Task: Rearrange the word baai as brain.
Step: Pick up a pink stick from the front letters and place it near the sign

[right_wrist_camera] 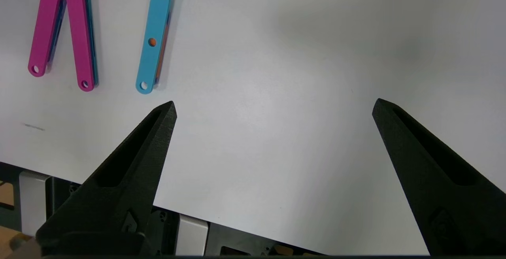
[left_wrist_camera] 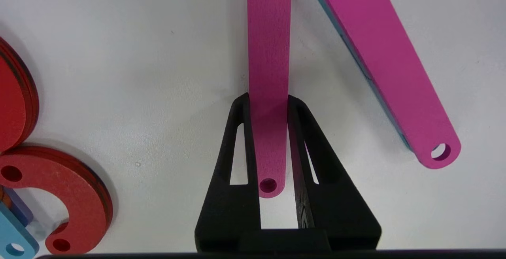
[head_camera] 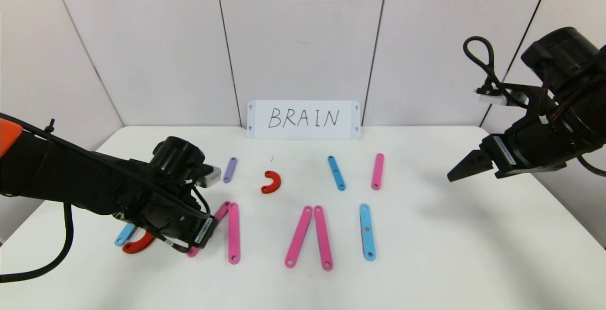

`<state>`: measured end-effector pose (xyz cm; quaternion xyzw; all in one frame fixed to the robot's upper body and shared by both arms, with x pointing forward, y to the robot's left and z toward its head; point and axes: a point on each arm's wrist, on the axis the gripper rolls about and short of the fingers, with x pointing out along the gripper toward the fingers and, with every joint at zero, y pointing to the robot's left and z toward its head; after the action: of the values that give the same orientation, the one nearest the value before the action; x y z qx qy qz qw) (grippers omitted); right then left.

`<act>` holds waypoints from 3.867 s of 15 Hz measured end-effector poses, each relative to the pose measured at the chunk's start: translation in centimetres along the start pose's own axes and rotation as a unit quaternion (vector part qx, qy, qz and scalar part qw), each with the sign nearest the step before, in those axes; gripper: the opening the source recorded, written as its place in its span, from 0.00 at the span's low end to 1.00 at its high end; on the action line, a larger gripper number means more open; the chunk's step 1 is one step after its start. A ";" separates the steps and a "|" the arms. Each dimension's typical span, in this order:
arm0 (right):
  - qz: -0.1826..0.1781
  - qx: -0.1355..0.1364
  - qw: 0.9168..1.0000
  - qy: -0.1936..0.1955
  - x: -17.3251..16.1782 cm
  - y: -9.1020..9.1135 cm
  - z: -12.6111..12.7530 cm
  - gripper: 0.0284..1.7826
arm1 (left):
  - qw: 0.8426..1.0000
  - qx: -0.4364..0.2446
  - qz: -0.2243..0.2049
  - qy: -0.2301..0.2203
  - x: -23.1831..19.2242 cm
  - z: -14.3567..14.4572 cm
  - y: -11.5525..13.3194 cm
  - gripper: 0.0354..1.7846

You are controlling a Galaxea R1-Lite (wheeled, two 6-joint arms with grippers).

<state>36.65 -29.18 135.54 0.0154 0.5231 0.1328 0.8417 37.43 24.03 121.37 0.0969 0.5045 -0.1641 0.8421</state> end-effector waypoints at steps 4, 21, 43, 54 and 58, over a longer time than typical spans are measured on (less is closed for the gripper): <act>0.000 0.000 1.000 0.001 0.0 0.0 0.0 0.97 | 0.995 -0.019 0.019 -0.092 -0.9 2.0 1.3 0.14; 0.001 -0.004 1.000 0.009 0.6 0.2 0.0 0.97 | 0.953 -0.190 0.149 -0.184 1.3 8.8 12.0 0.14; 0.002 -0.004 1.000 0.011 0.6 0.2 -0.1 0.97 | 0.963 -0.183 0.120 -0.156 4.3 9.0 9.3 0.30; 0.002 -0.004 1.000 0.007 0.4 0.1 -0.1 0.97 | 0.963 -0.190 0.086 -0.173 -1.8 8.0 4.6 0.97; 0.002 -0.003 1.000 0.000 -0.2 0.1 -0.3 0.97 | 0.968 -0.216 0.054 -0.115 -4.1 4.6 0.3 0.97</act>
<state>36.26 -29.18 135.59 0.0140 0.5228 0.1361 0.8414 39.50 23.50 127.20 -0.0798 0.4215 -0.0161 0.9032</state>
